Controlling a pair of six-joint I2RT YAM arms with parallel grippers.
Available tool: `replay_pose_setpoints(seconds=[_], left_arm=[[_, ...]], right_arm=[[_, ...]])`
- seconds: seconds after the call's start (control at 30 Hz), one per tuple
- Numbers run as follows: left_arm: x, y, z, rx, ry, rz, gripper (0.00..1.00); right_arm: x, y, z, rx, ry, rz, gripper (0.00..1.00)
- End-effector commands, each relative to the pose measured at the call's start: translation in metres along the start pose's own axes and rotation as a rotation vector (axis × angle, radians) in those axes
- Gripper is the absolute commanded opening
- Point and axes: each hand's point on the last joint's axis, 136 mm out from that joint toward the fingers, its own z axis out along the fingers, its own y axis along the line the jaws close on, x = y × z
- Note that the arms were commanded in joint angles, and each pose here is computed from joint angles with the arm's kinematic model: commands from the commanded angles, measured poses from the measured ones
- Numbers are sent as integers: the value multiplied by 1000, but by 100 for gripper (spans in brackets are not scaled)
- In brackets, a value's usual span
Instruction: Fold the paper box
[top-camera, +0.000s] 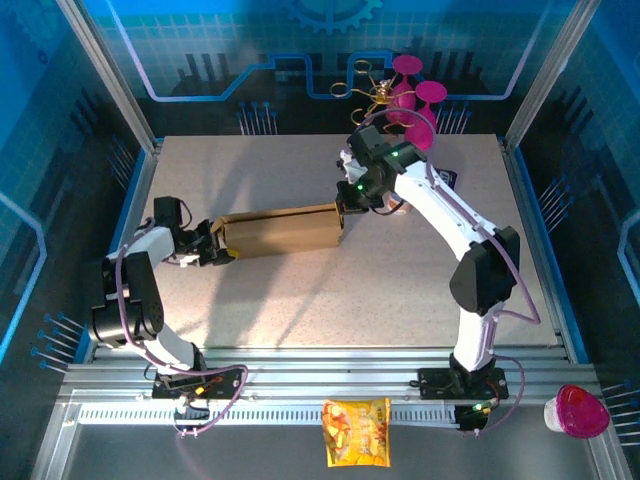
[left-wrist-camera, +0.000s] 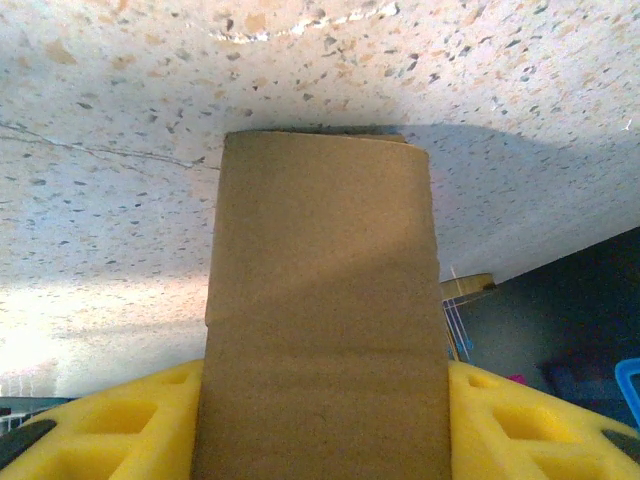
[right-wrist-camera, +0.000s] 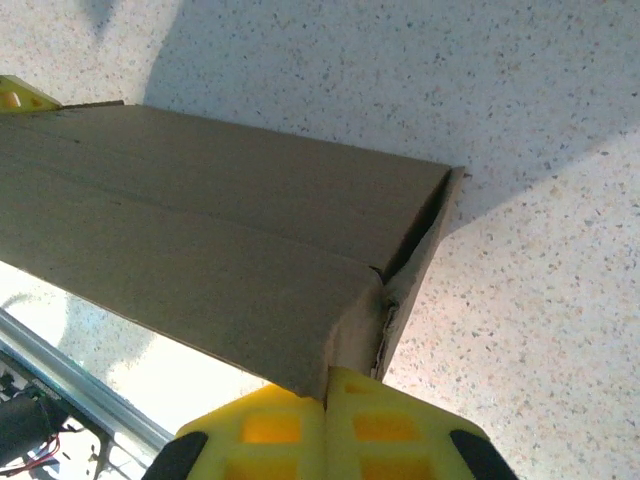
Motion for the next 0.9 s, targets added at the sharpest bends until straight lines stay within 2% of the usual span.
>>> replay_pose_setpoints(seconds=[0.0,0.2,0.43,0.5,0.63,0.73,0.8,0.87], left_arm=[[-4,-7,0,-2,-17,-8,33],[-2,-19,-3,20,-15,35,53],[-2,-34,-35,38,-101,165,82],[-2,-35,-42,42,-117,178,87],[-7,-35,-57,30,-180,224,88],[-13,-39,-86,-3,-329,340,84],[-15,-45,-111,-25,-455,462,76],[-10,-59,-132,-31,-548,635,62]], right_arm=[[3,-4,8,37,-18,-15,0],[-2,-10,15,82,-40,-37,0],[-11,-16,19,132,-29,-45,0],[-12,-17,21,142,-21,-46,0],[-18,-17,22,152,-17,-51,0],[-22,-16,23,150,-14,-56,0],[-24,-15,24,149,-11,-62,0],[-26,-15,26,152,-3,-69,0]])
